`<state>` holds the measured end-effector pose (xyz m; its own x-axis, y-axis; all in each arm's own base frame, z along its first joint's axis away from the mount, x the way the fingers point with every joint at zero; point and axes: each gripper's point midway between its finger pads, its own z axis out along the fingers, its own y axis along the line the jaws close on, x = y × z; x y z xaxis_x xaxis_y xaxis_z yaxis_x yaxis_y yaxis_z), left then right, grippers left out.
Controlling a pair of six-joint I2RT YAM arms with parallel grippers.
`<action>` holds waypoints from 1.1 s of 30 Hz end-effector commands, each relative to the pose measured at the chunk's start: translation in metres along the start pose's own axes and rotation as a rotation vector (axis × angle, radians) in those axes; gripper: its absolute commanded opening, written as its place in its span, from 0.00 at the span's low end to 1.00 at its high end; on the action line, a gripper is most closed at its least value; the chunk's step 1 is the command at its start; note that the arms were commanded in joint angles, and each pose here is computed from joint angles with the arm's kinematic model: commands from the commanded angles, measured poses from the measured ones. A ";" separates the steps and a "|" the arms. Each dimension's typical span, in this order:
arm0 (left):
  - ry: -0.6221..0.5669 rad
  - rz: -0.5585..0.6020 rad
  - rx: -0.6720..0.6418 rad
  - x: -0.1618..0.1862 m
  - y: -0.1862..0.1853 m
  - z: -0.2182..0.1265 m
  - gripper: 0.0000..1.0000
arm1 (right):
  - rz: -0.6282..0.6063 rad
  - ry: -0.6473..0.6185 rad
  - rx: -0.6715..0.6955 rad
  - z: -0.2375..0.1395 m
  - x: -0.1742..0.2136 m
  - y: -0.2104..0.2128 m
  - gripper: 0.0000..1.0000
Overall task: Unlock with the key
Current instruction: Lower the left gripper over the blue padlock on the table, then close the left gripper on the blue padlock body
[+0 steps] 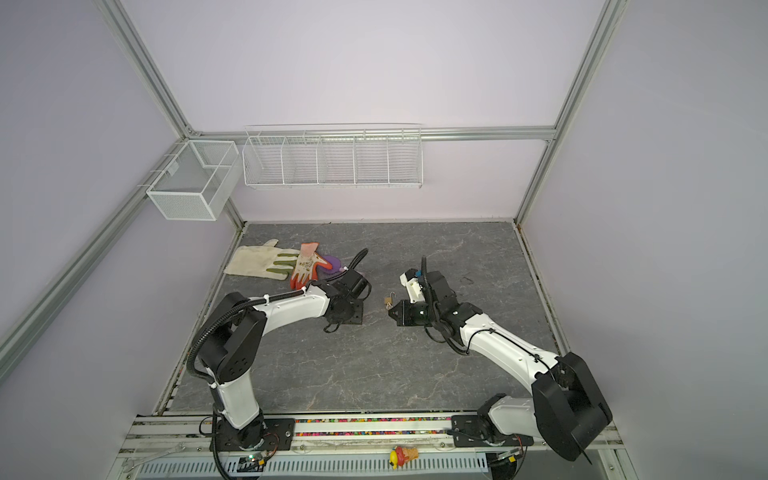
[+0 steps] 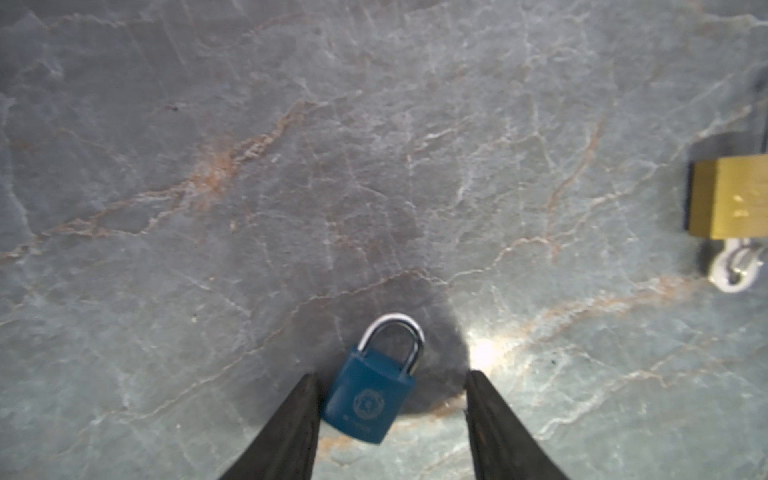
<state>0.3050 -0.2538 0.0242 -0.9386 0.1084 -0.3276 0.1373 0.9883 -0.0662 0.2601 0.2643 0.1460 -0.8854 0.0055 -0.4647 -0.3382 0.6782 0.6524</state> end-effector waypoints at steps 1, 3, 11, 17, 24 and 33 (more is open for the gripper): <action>0.008 -0.004 -0.050 0.006 0.000 0.002 0.54 | -0.023 0.003 0.004 0.001 -0.002 0.003 0.06; 0.007 -0.010 -0.066 0.007 0.000 0.002 0.52 | -0.024 0.003 0.008 0.000 -0.001 0.002 0.06; -0.017 -0.073 -0.158 0.004 0.015 0.001 0.48 | -0.027 0.003 0.002 0.000 0.000 0.002 0.06; -0.039 -0.126 -0.129 -0.001 0.008 0.003 0.45 | -0.031 0.005 -0.003 0.002 0.000 0.003 0.06; -0.076 -0.152 -0.212 -0.003 0.025 -0.004 0.42 | -0.038 0.009 0.000 0.001 0.001 0.002 0.06; -0.044 -0.163 -0.203 0.009 0.029 -0.004 0.41 | -0.031 0.013 -0.002 0.005 0.000 0.000 0.06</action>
<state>0.3061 -0.2304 0.0233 -0.9216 -0.0430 -0.3858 -0.0678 0.9964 0.0510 0.2595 0.2641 0.1412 -0.8859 -0.0117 -0.4637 -0.3454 0.6839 0.6426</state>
